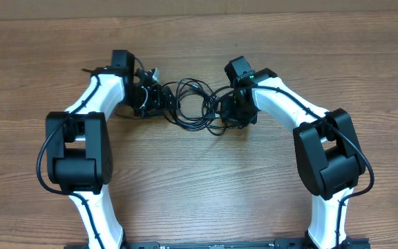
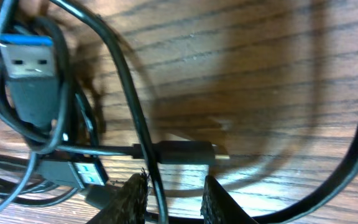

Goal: Untangle cables
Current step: 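Pull the grasped cable with the right gripper far to the upper right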

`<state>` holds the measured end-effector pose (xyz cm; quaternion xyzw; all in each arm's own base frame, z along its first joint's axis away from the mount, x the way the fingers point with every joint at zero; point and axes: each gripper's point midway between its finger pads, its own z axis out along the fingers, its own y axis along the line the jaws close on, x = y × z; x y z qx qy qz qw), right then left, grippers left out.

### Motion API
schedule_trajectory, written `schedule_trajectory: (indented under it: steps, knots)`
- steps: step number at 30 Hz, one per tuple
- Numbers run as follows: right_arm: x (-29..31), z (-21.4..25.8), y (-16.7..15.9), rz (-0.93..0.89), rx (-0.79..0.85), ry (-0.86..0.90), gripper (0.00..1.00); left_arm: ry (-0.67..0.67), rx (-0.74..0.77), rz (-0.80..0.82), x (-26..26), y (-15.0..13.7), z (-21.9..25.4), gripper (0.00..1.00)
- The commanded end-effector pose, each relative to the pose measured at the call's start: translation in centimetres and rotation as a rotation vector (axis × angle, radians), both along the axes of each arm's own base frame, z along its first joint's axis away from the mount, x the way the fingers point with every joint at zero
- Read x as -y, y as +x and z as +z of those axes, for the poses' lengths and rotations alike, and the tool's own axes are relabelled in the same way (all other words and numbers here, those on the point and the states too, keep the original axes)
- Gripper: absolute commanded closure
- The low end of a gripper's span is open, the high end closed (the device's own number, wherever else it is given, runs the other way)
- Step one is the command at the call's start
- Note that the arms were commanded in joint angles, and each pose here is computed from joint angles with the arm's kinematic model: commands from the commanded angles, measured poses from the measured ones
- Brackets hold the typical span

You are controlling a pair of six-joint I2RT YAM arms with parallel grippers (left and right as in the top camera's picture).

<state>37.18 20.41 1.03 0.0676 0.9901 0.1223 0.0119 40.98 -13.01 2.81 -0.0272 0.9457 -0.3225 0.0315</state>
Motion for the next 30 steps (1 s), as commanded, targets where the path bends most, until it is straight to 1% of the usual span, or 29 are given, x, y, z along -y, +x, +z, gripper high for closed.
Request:
schedule_trajectory:
  steps: [1,2,3,7,9,10,11,13,15,16,17,21,22,26,28,30]
  knots:
    - [-0.3,-0.1,-0.1,-0.002,-0.006,0.019,0.86,0.129,-0.032,0.060,0.3,0.4,-1.2,0.26]
    - [-0.3,0.0,0.0,-0.002,-0.004,0.019,0.93,0.186,-0.042,0.082,0.2,0.3,-1.7,0.25]
    - [-0.3,0.0,0.0,-0.002,-0.004,0.019,0.96,0.222,-0.045,0.096,0.2,0.3,-2.0,0.25]
    - [-0.5,0.2,-0.1,-0.001,-0.009,0.031,0.96,0.365,-0.029,0.132,0.3,0.3,-2.9,0.27]
    - [-0.7,1.2,-0.1,-0.002,-0.017,0.068,0.96,0.429,-0.026,0.153,0.2,0.3,-3.4,0.36]
    - [-1.1,2.2,0.1,0.010,-0.012,0.098,0.96,0.449,-0.026,0.160,0.1,0.2,-3.6,0.43]
    - [-1.3,3.1,0.3,0.019,-0.003,0.122,0.96,0.457,-0.025,0.157,0.3,0.2,-3.9,0.46]
    - [-1.6,5.3,0.5,0.033,0.029,0.155,0.96,0.456,-0.027,0.154,0.4,0.2,-4.2,0.47]
    - [-1.6,7.7,0.6,0.057,0.082,0.172,0.96,0.454,-0.029,0.155,0.4,0.2,-4.2,0.42]
    - [-1.6,8.4,0.6,0.064,0.098,0.176,0.96,0.455,-0.030,0.155,0.4,0.2,-4.3,0.41]
    - [-1.3,10.2,0.7,0.060,0.134,0.190,0.96,0.457,-0.030,0.154,0.3,0.2,-4.3,0.41]
    - [-0.2,14.3,0.9,0.040,0.223,0.220,0.96,0.458,-0.038,0.152,0.4,0.1,-4.9,0.54]
    - [0.1,15.4,0.8,0.035,0.247,0.228,0.96,0.458,-0.040,0.151,0.4,0.1,-4.9,0.56]
    - [1.1,19.4,0.6,0.021,0.335,0.276,0.96,0.457,-0.038,0.152,0.4,0.2,-4.9,0.73]
    - [1.7,21.3,0.5,0.028,0.385,0.296,0.96,0.458,-0.038,0.151,0.4,0.1,-4.9,0.85]
    - [3.1,23.5,0.9,0.039,0.473,0.299,0.96,0.458,-0.039,0.152,0.4,0.1,-4.9,0.93]
